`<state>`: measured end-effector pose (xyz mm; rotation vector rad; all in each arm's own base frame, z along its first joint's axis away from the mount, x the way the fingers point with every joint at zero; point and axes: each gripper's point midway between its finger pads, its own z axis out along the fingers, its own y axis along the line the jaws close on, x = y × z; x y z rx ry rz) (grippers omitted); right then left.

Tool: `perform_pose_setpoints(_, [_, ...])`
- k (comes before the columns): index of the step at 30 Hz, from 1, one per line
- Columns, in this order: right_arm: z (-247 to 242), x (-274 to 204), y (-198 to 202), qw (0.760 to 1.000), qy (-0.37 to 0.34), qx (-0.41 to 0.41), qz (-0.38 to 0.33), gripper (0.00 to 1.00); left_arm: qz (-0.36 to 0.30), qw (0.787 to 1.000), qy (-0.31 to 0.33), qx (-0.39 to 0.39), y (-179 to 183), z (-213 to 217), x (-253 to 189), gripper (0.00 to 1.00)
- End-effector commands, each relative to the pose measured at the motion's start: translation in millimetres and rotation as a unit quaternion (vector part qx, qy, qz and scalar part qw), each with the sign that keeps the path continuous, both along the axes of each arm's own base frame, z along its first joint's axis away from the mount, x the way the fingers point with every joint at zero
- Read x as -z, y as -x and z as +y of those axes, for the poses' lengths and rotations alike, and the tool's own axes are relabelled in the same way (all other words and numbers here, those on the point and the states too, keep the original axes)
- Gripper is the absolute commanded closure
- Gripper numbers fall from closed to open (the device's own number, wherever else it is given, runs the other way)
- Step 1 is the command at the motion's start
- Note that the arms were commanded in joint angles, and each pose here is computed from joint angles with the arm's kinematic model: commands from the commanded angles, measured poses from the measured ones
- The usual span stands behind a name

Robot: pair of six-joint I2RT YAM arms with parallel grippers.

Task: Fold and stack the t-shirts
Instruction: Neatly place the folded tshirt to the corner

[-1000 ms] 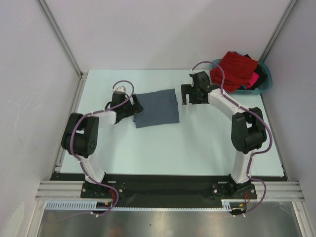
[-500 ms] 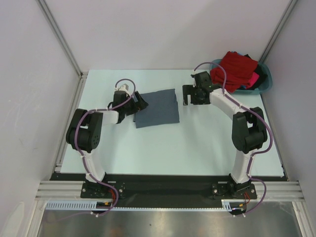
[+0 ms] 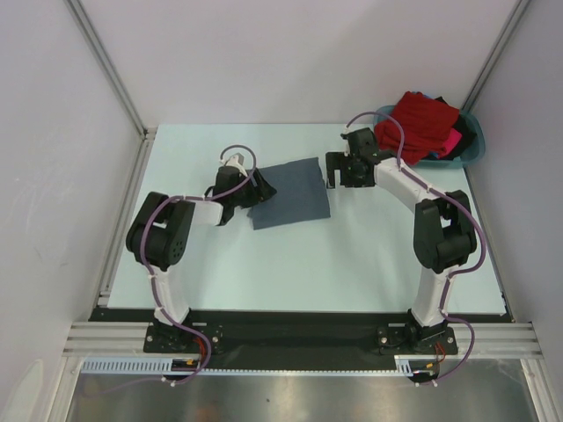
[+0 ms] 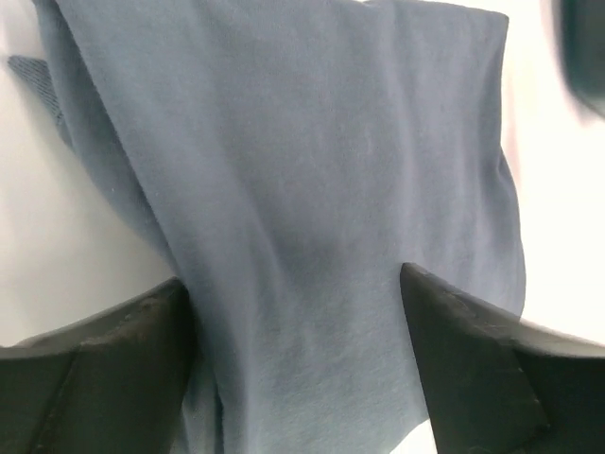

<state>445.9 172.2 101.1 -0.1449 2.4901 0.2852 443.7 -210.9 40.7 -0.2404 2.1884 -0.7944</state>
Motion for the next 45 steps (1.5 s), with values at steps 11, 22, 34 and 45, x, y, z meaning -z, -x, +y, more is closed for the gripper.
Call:
perform_pose_setpoints(11, [-4.8,-2.4,2.5,1.000,-0.008,0.005,0.000,0.00,0.052,0.998,0.000,0.042,15.1,-20.8,20.0,1.00])
perform_pose_setpoints(22, [-7.1,-7.7,8.1,1.000,-0.015,0.007,0.000,0.00,-0.027,0.999,-0.043,0.016,-91.8,28.8,-75.8,1.00])
perform_pose_setpoints(34, [-6.4,-15.1,11.6,1.000,-0.022,0.004,-0.001,0.00,-0.008,0.994,-0.104,-0.014,-181.1,134.1,-68.6,0.99])
perform_pose_setpoints(45, [-3.8,0.8,8.0,1.000,-0.016,0.001,0.020,0.00,-0.026,0.984,-0.138,-0.113,-209.5,283.2,-83.1,1.00])
